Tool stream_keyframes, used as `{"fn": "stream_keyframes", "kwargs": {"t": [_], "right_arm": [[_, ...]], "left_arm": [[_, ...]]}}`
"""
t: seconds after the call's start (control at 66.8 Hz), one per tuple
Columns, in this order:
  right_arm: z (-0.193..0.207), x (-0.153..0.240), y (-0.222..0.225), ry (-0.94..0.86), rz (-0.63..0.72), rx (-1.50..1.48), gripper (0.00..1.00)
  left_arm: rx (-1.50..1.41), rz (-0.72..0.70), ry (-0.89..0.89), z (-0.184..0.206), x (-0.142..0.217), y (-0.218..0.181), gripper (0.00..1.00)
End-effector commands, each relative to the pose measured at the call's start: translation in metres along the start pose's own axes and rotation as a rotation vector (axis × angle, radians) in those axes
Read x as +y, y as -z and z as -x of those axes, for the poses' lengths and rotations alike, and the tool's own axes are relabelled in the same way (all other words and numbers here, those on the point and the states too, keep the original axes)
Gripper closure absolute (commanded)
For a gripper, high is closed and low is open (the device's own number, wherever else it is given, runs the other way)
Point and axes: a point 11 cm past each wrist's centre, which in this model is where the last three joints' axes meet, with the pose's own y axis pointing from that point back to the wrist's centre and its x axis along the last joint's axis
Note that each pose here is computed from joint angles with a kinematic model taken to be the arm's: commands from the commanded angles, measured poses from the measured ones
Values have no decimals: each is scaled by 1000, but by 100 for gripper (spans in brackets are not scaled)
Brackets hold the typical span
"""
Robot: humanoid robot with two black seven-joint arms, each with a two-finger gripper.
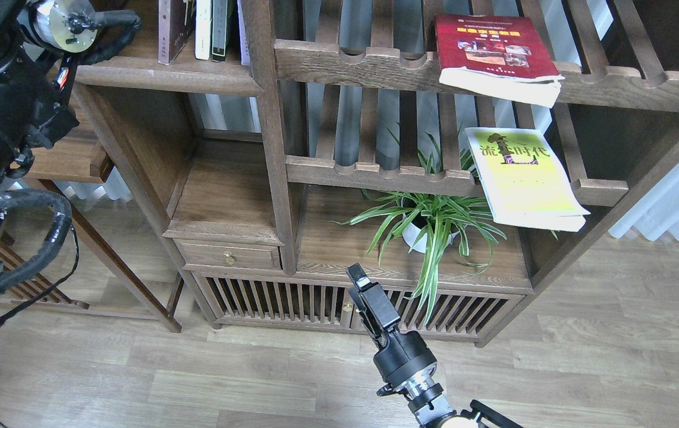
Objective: Organize books on shelf
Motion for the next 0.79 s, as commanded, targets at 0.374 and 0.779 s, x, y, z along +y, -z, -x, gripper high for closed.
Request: {"fn": "stream_keyframes", "kwargs": {"t": [0.374,0.779], "right_arm": [[3,-6,25,10,-83,3,1],[27,-15,26,84,-94,-21,1]], "left_arm": [[51,64,52,-9,58,-1,53],[299,91,159,9,106,8,40]]}}
